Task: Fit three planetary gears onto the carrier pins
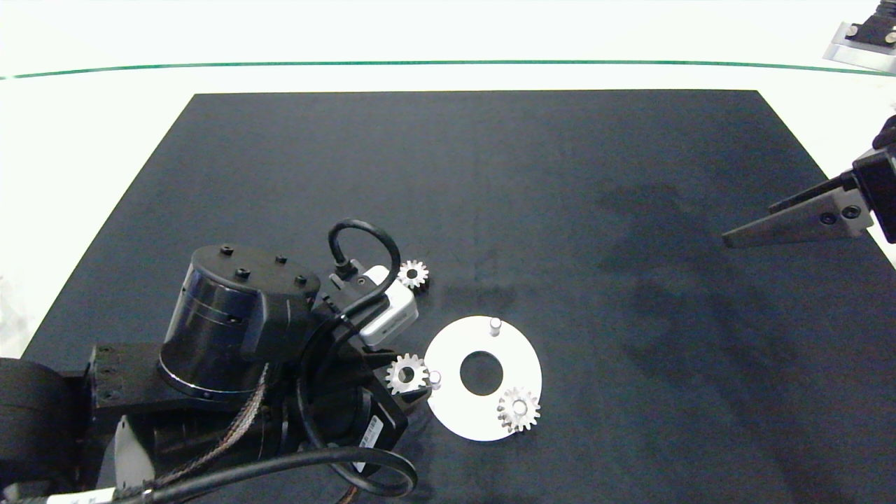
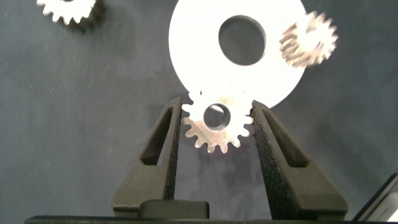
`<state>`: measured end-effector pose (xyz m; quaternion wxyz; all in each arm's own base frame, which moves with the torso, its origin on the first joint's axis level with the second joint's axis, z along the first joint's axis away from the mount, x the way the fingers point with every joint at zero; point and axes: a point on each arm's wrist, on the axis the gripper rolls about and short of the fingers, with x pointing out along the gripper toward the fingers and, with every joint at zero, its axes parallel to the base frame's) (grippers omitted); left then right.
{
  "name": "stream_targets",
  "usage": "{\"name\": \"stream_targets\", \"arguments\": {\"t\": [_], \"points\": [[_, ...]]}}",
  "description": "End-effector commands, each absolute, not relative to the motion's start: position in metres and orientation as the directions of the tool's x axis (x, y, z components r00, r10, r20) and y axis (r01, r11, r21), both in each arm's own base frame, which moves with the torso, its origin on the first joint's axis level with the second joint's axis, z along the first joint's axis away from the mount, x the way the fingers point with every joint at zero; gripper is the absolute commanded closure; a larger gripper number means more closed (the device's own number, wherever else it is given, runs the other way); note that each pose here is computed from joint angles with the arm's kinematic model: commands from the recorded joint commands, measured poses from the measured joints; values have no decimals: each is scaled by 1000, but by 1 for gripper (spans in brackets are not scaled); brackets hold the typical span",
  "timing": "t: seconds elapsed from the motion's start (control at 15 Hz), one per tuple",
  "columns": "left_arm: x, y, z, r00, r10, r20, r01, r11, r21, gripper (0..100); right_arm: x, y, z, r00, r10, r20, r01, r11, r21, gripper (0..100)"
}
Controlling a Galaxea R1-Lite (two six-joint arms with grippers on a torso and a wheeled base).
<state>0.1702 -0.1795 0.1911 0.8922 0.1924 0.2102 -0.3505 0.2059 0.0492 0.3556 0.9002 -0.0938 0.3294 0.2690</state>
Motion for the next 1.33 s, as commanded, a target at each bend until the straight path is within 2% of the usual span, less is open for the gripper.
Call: {"name": "stream_targets", "arguments": {"t": [0.07, 0.73, 1.07, 1.33], "points": [[173, -189, 186, 656, -554, -513, 716, 671, 192, 78, 206, 47, 355, 638, 417, -648, -538, 843, 12, 0], [170, -206, 177, 634, -595, -493, 742, 647, 174, 78, 208, 35, 356, 657, 396, -642, -512, 859, 6, 0], [177, -213, 173, 645, -607, -464, 738, 652, 174, 78, 206, 35, 356, 657, 402, -638, -516, 857, 8, 0], [177, -211, 166, 643, -593, -485, 736, 653, 177, 78, 206, 35, 356, 654, 401, -642, -516, 857, 10, 0]]}}
